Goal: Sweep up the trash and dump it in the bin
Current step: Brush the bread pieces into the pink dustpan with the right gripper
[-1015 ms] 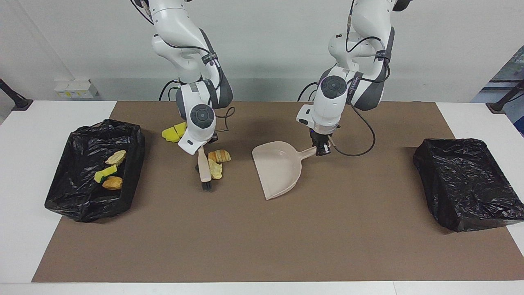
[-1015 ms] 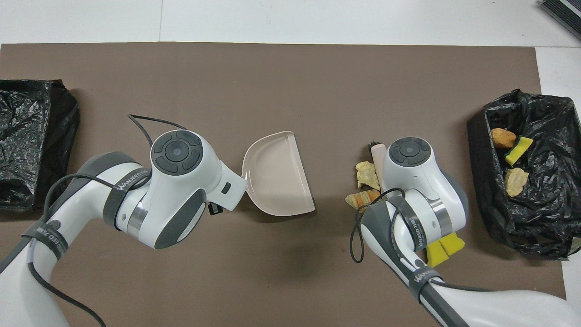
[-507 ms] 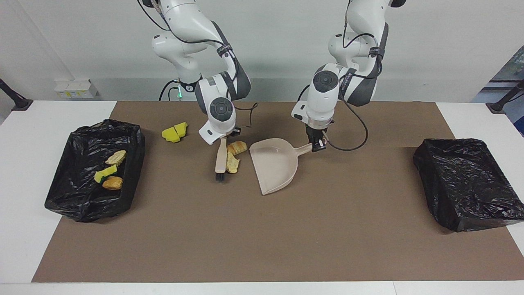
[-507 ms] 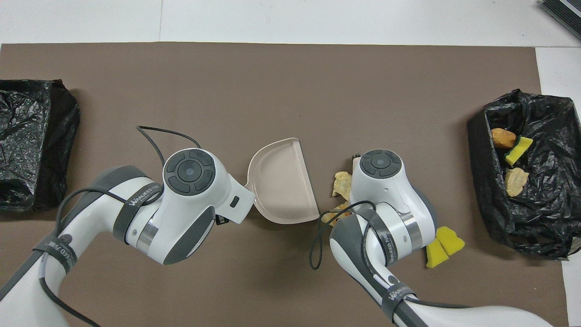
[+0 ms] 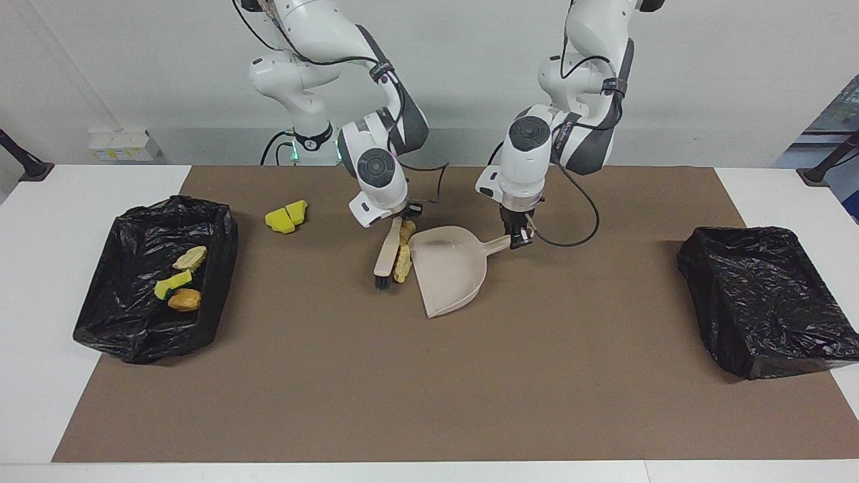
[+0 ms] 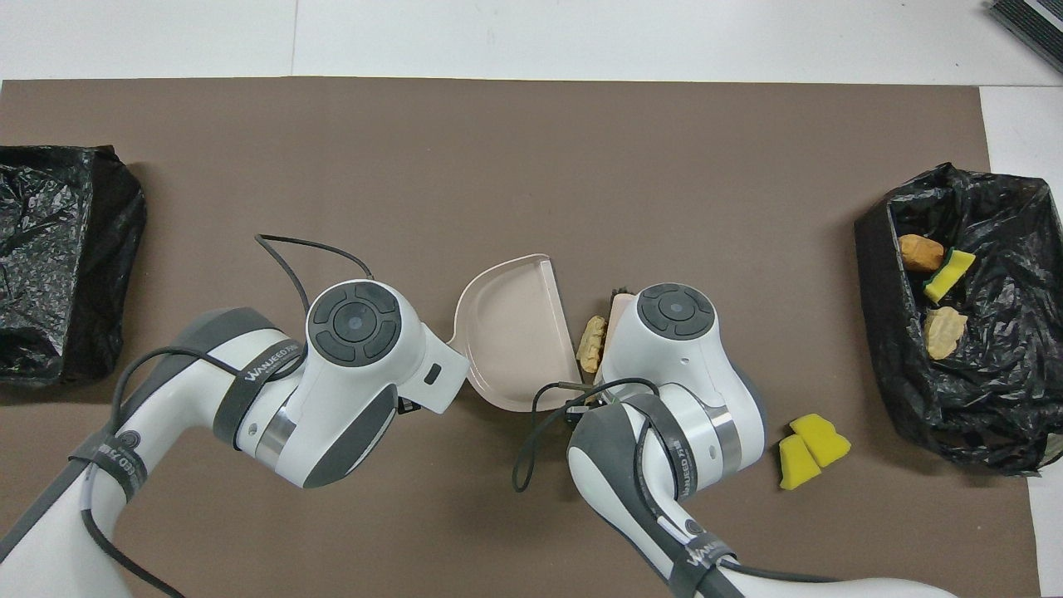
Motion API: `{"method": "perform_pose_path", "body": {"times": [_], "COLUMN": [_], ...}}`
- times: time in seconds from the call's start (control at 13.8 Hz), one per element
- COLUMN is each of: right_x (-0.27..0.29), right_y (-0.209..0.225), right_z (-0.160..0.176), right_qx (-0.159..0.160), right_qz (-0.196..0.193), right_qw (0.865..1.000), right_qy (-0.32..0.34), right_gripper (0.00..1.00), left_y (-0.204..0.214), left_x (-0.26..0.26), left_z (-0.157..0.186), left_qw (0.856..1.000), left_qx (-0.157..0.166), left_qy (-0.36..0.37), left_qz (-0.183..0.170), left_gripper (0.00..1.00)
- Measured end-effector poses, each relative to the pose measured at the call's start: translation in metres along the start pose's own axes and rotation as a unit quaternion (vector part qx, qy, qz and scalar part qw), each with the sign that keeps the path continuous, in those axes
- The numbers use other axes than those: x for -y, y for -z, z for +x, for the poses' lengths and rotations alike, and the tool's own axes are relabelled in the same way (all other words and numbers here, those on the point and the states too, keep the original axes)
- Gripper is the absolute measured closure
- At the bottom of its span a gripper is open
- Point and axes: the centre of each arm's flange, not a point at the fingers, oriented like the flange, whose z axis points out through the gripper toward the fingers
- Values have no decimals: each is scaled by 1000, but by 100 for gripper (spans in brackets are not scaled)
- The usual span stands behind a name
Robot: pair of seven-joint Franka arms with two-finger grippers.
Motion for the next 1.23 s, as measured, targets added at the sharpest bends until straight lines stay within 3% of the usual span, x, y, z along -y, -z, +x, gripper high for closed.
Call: {"method": "perform_pose_path", "body": {"times": [0.29, 0.58, 0.87, 1.23], "right_x": [43, 60, 13, -48], "right_y": [31, 83, 94, 45], "right_z": [-15, -18, -3, -17], "right_qx": [13, 36, 53, 90], "right_qz": [57, 64, -19, -91], "right_qw": [998, 997, 998, 991], "right_qy": [13, 7, -7, 38], "right_gripper": [73, 73, 73, 73], "left_y": [-2, -4, 2, -1], "left_x": [0, 0, 3, -6], "left_z": [-1, -2, -11, -19], "left_qw": [1000, 1000, 1000, 1000], "left_qx": [0, 1, 5, 18], "left_qy": [-1, 0, 1, -10], "left_qz": [0, -1, 3, 0], "left_gripper": [68, 68, 68, 68]}}
